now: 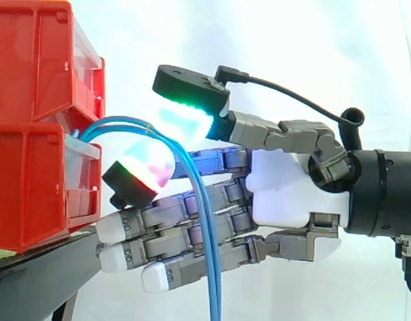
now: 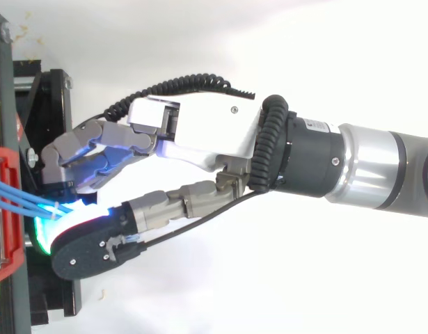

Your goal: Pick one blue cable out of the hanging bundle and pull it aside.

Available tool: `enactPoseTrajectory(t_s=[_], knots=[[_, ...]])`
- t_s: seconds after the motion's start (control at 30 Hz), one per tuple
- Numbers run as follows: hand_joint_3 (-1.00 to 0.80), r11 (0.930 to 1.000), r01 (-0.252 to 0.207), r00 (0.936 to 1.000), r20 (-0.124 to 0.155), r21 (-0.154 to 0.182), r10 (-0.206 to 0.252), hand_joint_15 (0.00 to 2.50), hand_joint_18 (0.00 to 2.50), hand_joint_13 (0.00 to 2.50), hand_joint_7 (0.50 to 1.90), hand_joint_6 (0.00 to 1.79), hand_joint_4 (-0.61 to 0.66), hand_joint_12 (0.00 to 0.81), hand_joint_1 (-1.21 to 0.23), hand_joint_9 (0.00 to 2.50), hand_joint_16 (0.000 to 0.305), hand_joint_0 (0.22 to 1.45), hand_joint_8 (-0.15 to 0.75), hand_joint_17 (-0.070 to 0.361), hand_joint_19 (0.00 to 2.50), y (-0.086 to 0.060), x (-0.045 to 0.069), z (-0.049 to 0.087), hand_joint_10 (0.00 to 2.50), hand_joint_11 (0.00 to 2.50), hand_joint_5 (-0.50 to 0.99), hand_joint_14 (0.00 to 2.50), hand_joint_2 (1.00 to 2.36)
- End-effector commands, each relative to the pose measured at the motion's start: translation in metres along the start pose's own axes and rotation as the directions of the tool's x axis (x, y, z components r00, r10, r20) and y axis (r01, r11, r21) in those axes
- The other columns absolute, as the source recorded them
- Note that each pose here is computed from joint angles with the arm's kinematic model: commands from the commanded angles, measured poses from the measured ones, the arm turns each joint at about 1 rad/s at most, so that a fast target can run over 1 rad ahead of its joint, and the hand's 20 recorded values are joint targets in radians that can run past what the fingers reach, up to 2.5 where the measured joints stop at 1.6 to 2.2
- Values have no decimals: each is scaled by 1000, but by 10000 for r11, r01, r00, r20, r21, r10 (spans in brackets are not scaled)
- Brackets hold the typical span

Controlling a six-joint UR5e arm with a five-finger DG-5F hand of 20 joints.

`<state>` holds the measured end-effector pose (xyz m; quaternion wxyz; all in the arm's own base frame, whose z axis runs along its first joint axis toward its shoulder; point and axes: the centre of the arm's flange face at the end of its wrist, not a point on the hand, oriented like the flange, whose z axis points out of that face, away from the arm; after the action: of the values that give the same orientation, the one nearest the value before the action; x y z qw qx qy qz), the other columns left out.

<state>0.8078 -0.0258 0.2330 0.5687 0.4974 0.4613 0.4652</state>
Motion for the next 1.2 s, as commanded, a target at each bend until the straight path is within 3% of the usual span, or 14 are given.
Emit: enactPoseTrajectory(t_s=[0.0,0.47,0.53,0.63,0.97,1.17], knots=[[-168,10000,-12,10000,-12,-38,12,240,561,548,1144,840,190,347,-699,653,54,591,299,121,357,3,0,1,10,305,-195,9,1025],[-409,10000,-17,10000,24,81,17,245,617,572,1052,856,111,323,-870,676,51,691,277,115,338,6,-5,2,14,365,-198,10,1009],[-476,9999,-78,10000,24,81,78,256,637,598,1166,872,92,322,-882,714,50,694,283,112,349,6,-5,2,13,392,-189,11,1002],[-500,9999,-89,9999,54,98,88,278,641,615,1180,875,96,318,-884,737,49,676,284,111,360,4,-5,2,13,399,-177,11,1000],[-500,9999,-124,9999,55,83,124,288,709,665,1187,860,179,372,-675,812,59,445,337,133,378,6,-5,2,13,413,-152,11,1000],[-500,9999,-123,9999,70,84,123,294,735,674,1185,847,186,389,-502,837,64,423,361,143,393,4,-6,2,12,408,-151,12,1000]])
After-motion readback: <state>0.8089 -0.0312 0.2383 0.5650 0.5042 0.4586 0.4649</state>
